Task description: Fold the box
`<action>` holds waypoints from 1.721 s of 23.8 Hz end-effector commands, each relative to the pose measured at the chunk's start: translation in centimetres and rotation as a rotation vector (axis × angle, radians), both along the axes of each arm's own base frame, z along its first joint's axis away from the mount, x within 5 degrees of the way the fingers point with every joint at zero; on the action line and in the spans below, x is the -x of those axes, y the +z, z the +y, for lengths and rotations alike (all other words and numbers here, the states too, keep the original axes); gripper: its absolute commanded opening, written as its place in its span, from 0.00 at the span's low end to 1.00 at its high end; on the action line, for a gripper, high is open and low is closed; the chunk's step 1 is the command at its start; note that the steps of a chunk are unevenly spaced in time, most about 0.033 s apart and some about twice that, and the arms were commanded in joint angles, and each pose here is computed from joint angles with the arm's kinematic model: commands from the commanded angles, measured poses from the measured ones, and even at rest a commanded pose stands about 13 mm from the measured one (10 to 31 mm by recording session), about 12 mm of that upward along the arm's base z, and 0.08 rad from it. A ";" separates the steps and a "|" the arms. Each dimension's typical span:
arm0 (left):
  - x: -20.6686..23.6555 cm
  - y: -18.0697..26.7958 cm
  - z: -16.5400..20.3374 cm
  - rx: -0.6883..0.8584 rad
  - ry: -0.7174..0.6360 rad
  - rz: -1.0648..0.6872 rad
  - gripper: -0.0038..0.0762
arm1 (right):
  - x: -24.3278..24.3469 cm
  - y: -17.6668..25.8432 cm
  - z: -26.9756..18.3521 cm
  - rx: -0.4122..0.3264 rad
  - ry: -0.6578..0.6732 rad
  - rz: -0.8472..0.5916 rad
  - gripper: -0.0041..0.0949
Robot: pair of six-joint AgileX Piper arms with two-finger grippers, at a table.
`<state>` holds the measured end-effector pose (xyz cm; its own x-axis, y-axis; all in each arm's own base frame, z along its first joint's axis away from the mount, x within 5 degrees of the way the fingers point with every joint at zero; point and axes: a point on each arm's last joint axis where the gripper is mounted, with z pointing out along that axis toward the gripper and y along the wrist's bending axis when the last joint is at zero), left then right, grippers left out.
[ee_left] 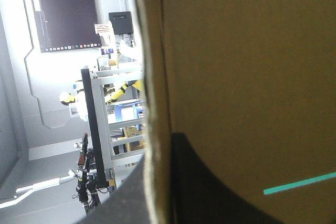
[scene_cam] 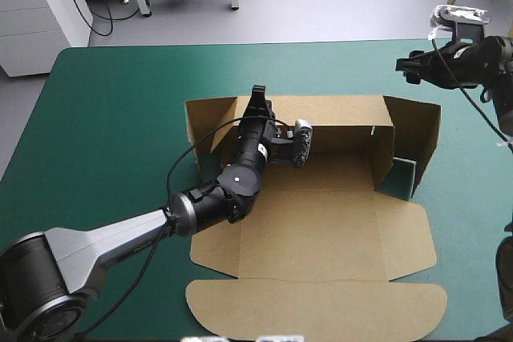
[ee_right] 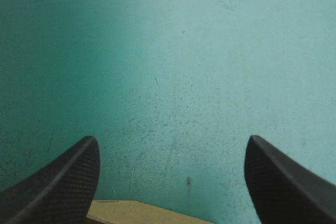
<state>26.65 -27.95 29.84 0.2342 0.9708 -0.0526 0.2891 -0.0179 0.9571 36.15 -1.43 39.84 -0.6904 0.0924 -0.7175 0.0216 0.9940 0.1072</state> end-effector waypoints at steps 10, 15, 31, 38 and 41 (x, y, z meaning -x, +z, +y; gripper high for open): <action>0.4 2.9 0.8 0.037 0.032 -0.086 0.04 | -0.8 -1.8 -0.2 0.051 0.049 0.131 0.72; 0.4 2.9 1.0 0.043 0.061 -0.078 0.04 | -0.2 -3.0 -0.1 0.044 0.057 0.213 0.67; 0.4 2.7 1.2 0.068 0.087 -0.056 0.04 | 3.7 -2.6 1.0 0.034 0.210 0.306 0.47; 0.4 2.7 1.2 0.071 0.088 -0.056 0.04 | 8.5 -4.0 2.2 -0.030 0.308 0.309 0.43; 0.4 2.7 1.2 0.072 0.089 -0.054 0.04 | 9.7 -4.7 2.6 0.007 0.399 0.244 0.43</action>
<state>26.56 -27.66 29.77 0.1828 0.9807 -0.0697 0.3004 0.0118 0.9537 27.24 0.76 33.81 -0.8865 -0.1796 -0.4264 -0.2696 0.9495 0.1606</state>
